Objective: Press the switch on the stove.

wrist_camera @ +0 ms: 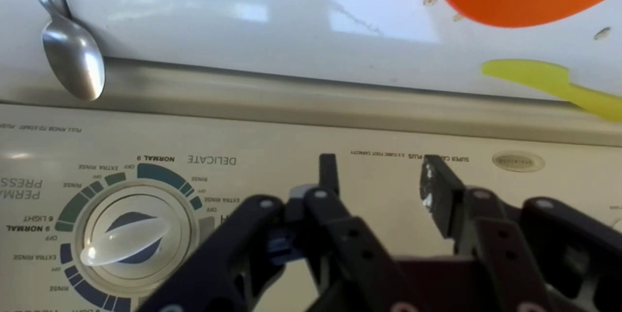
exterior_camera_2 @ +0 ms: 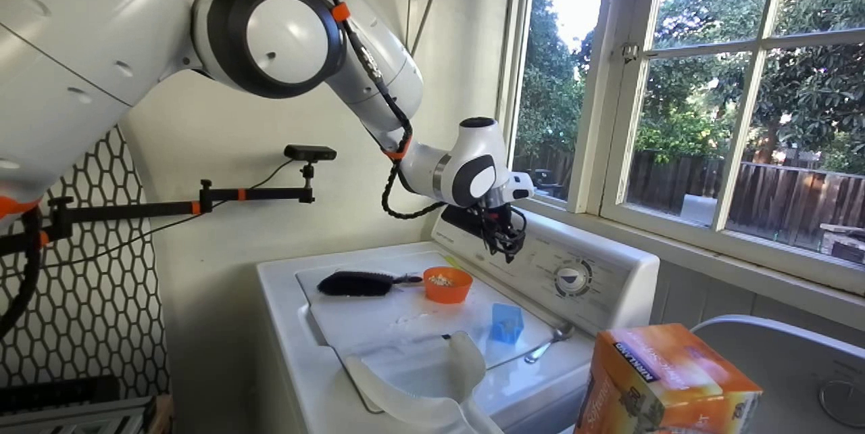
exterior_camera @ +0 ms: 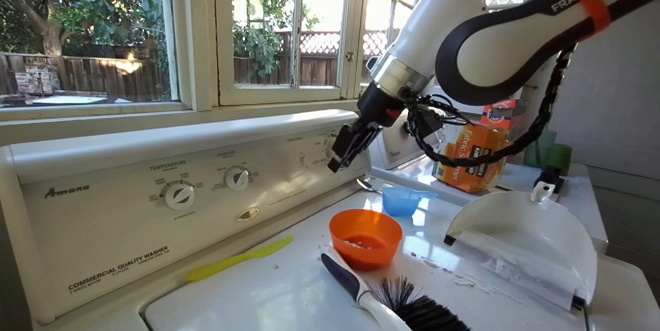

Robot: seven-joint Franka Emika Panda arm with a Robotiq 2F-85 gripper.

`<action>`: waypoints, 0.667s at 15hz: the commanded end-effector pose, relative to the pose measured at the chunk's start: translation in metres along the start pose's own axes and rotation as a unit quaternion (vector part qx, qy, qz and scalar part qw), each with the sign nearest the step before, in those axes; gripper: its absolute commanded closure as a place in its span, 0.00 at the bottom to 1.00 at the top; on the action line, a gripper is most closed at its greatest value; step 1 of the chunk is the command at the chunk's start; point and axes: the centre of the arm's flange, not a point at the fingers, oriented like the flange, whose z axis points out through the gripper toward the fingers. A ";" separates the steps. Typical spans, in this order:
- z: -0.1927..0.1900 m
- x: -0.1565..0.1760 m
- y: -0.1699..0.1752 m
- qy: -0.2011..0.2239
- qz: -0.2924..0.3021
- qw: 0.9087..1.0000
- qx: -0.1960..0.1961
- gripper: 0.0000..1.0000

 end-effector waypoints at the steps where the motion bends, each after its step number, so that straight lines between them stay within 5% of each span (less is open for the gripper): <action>1: 0.016 0.019 -0.003 0.013 -0.018 1.000 -0.003 0.82; 4: 0.022 0.026 -0.004 0.016 -0.025 1.000 -0.004 1.00; 10: 0.036 0.037 -0.002 0.021 -0.040 0.998 -0.035 1.00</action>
